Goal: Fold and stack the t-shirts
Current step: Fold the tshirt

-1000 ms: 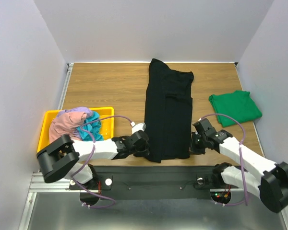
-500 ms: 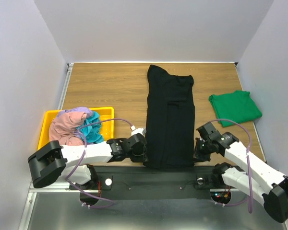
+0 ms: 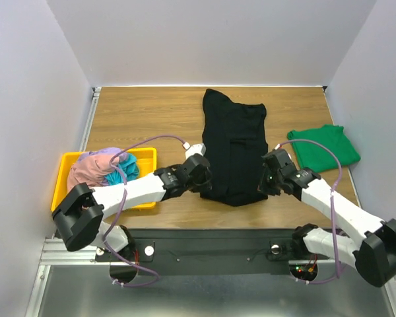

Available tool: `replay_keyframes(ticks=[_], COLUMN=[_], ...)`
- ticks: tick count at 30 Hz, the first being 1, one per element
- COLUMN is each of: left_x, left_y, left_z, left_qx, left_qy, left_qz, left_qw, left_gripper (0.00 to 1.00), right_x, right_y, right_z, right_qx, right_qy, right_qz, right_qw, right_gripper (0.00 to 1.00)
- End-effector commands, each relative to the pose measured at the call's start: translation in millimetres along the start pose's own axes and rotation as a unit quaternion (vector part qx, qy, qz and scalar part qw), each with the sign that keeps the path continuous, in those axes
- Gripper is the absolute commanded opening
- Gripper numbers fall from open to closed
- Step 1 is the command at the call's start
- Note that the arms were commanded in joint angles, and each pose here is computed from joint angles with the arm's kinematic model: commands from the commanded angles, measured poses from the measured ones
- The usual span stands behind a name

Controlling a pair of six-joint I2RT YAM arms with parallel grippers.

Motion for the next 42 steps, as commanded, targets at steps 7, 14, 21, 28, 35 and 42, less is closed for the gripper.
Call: replay_keyframes(ticks=[7,14,21,28,35,42], left_x=[-15.3,-13.0,-1.7,6.8,9.9,15.2], left_y=[-15.2,-50.4,-76.0,-102.0,-120.3,-128.7], left_z=[99.2,136.1,168.1,189.8,194.6,198.0], left_qx=[-0.121,-0.121,-0.124,-0.119,-0.112,-0.11], left_qy=[-0.027,-0.038,-0.04,-0.043,-0.051,-0.052], left_qz=[0.011,0.028,0.031,0.035,0.034,0.047], left_qw=[0.992,0.991,0.991,0.991,0.992,0.992], left_gripper=[0.0,0.0,0.0,0.0,0.0,0.0], right_x=[38.7,46.9,46.8,38.5,30.1,27.8], right_y=[-15.5,-34.0,-54.9,-84.7,-94.3,-97.6], right_z=[85.6,111.9,144.0,159.6,167.2,169.6], right_qx=[-0.19,-0.222,-0.24,-0.225,-0.23,-0.234], right_qy=[-0.008,-0.012,-0.021,-0.023,-0.032,-0.032], right_qz=[-0.029,-0.081,-0.112,-0.137,-0.16,-0.17], right_qw=[0.981,0.972,0.964,0.964,0.959,0.957], right_gripper=[0.0,0.01,0.0,0.0,0.0,0.09])
Point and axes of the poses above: each gripper's point midway between its finger pads, its own y axis back along the fingers, its own x axis along the line the jaws close on, z = x × y, the point moved 6 cm from there along y, back along the fingers, and after that the axes turned 2 degrees about -y, right-handed, at the moved point
